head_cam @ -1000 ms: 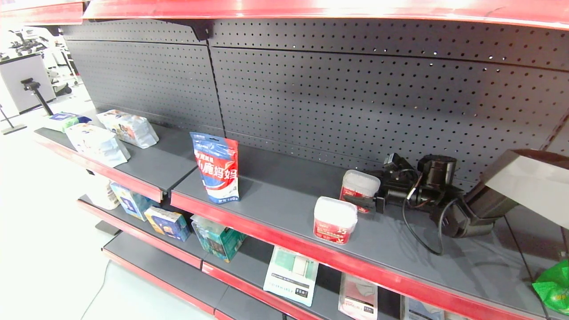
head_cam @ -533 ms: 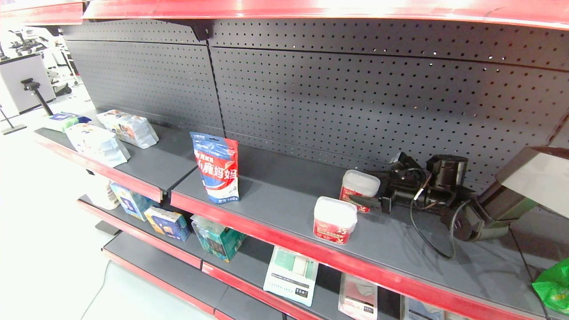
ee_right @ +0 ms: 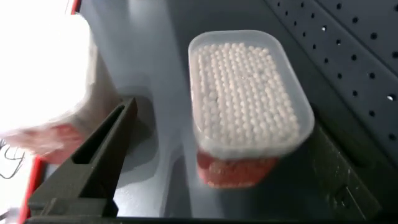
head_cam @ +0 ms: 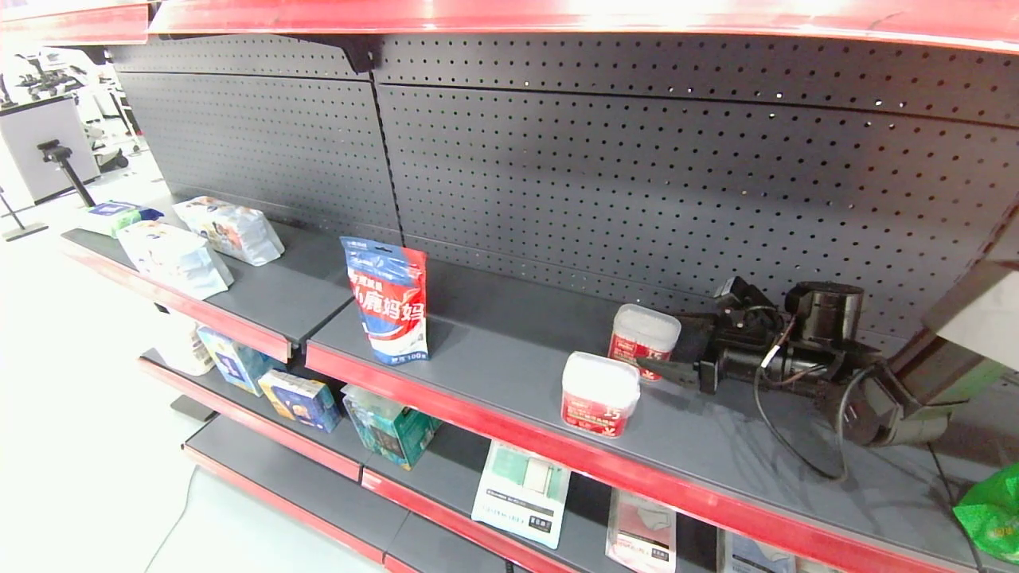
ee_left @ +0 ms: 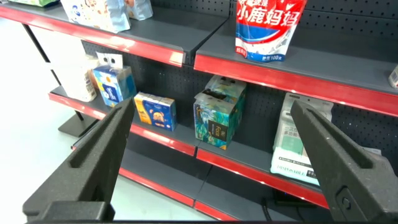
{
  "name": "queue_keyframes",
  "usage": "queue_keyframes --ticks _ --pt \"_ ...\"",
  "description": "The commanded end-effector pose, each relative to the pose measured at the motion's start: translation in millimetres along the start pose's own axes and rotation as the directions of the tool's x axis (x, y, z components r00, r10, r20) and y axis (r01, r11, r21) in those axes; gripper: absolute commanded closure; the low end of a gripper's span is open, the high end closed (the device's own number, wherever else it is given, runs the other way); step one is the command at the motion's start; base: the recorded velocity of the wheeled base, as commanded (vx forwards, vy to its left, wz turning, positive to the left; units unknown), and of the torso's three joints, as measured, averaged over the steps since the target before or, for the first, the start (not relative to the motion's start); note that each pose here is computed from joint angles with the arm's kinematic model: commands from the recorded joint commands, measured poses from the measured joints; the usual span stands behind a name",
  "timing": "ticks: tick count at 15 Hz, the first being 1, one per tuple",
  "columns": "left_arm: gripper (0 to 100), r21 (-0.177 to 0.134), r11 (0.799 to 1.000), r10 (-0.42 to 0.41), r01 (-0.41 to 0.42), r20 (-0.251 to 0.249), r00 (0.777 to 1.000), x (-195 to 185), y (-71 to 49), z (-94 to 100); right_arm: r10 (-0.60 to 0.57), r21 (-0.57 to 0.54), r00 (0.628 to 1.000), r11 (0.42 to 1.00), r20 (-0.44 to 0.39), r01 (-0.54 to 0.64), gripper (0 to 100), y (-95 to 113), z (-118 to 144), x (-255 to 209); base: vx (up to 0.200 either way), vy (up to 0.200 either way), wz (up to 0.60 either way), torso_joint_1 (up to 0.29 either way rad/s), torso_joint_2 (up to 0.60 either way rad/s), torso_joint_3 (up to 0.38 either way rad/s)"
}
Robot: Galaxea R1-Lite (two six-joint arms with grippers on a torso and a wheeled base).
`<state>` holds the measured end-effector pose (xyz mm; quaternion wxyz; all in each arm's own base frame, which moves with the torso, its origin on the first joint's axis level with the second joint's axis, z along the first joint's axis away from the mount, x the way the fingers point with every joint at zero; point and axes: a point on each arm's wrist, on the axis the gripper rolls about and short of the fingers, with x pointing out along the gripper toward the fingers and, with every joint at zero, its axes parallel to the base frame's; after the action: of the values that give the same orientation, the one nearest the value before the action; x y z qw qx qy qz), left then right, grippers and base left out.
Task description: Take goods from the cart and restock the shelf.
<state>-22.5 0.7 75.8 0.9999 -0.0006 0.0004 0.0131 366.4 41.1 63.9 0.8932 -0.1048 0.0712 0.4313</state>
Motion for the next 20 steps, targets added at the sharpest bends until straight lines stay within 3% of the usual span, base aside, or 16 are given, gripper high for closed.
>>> queue_keyframes --ticks 1,4,8,10,13,15,19,20 --pt "0 -0.002 1.000 0.000 0.000 0.001 1.000 0.0 0.0 0.0 -0.039 -0.034 0.998 0.999 0.046 0.041 0 -0.7 26.9 -19.8 0.000 0.000 0.00 0.000 0.00 0.000" --pt "0 0.000 1.000 0.003 -0.003 0.001 1.000 0.0 0.0 0.0 -0.079 -0.024 0.996 0.996 0.049 0.080 0 -0.2 33.2 -39.2 0.000 0.000 0.00 0.000 0.00 0.000" --pt "0 0.000 1.000 0.000 0.000 0.001 1.000 0.0 0.0 0.0 -0.249 -0.005 0.968 0.968 0.009 0.249 0 3.0 43.3 -73.4 0.000 0.000 0.00 0.000 0.00 0.000" --pt "0 -0.002 1.000 0.001 -0.001 0.001 1.000 0.0 0.0 0.0 -0.423 0.030 0.906 0.905 -0.010 0.424 0 18.6 60.1 -96.0 0.000 0.000 0.00 0.000 0.00 0.000" --pt "0 0.000 1.000 0.001 -0.001 0.001 1.000 0.0 0.0 0.0 -0.581 0.105 0.811 0.805 -0.065 0.584 0 51.2 66.1 -122.6 0.000 0.000 0.00 0.000 0.00 0.000" --pt "0 0.000 1.000 0.001 -0.001 0.001 1.000 0.0 0.0 0.0 -0.655 0.138 0.755 0.745 -0.032 0.653 0 64.0 87.6 -133.6 0.000 0.000 0.00 0.000 0.00 0.000" --pt "0 0.000 1.000 0.001 -0.001 0.001 1.000 0.0 0.0 0.0 -0.699 0.141 0.715 0.706 -0.011 0.694 0 102.9 85.4 -172.4 0.000 0.000 0.00 0.000 0.00 0.000" --pt "0 0.000 1.000 0.001 -0.001 0.001 1.000 0.0 0.0 0.0 -0.704 0.141 0.710 0.701 -0.018 0.699 0 126.4 78.0 -188.9 0.000 0.000 0.00 0.000 0.00 0.000"
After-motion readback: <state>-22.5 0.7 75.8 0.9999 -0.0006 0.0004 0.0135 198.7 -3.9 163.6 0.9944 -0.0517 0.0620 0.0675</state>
